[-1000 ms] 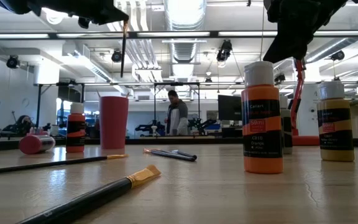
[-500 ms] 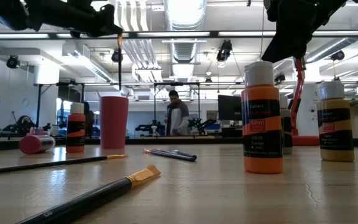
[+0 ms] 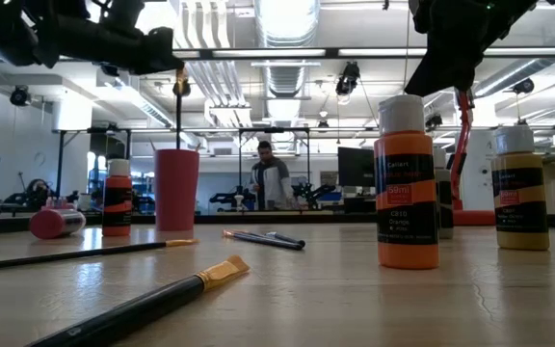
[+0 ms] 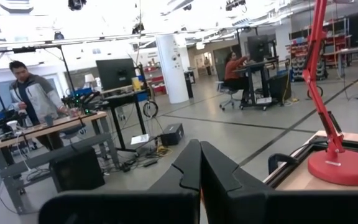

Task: Pick & Place Paint Supplies
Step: Put the black paint brush into the pink cup

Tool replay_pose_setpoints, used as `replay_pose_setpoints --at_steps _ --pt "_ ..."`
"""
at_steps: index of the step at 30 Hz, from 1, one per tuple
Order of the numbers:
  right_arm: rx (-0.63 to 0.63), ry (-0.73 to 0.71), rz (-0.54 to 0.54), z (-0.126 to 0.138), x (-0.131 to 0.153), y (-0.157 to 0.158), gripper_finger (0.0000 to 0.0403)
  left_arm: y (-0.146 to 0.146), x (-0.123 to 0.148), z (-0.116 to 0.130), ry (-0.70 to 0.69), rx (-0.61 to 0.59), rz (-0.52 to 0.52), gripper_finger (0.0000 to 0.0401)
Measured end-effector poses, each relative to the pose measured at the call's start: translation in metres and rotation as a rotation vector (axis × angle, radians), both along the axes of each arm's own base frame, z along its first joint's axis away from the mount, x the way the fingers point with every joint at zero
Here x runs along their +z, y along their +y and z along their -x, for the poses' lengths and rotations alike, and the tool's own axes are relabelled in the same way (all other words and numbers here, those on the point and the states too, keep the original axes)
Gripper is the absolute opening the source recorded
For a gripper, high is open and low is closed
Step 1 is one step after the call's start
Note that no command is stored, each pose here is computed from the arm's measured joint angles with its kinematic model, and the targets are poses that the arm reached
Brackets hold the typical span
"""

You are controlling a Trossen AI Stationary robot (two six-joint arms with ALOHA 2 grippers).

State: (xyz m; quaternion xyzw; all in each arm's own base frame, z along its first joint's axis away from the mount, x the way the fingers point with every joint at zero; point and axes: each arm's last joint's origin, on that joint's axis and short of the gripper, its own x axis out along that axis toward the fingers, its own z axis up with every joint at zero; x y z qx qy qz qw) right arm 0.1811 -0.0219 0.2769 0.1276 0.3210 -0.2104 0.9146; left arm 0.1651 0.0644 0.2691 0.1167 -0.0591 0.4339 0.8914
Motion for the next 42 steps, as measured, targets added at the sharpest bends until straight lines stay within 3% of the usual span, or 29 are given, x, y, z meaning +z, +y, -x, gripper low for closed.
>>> replay_pose_setpoints --at_steps 15,32,42 --pt "0.0 -0.003 0.001 0.0 0.0 0.0 0.0093 -0.002 -0.033 0.003 -0.047 -0.038 0.014 0.0" --pt "0.0 -0.005 0.001 0.0 0.0 0.0 0.0133 0.004 -0.053 -0.012 0.024 -0.017 0.07 0.0" --pt "0.0 -0.005 0.001 0.0 0.0 0.0 0.0129 0.006 -0.064 -0.018 0.083 -0.006 0.093 0.0"
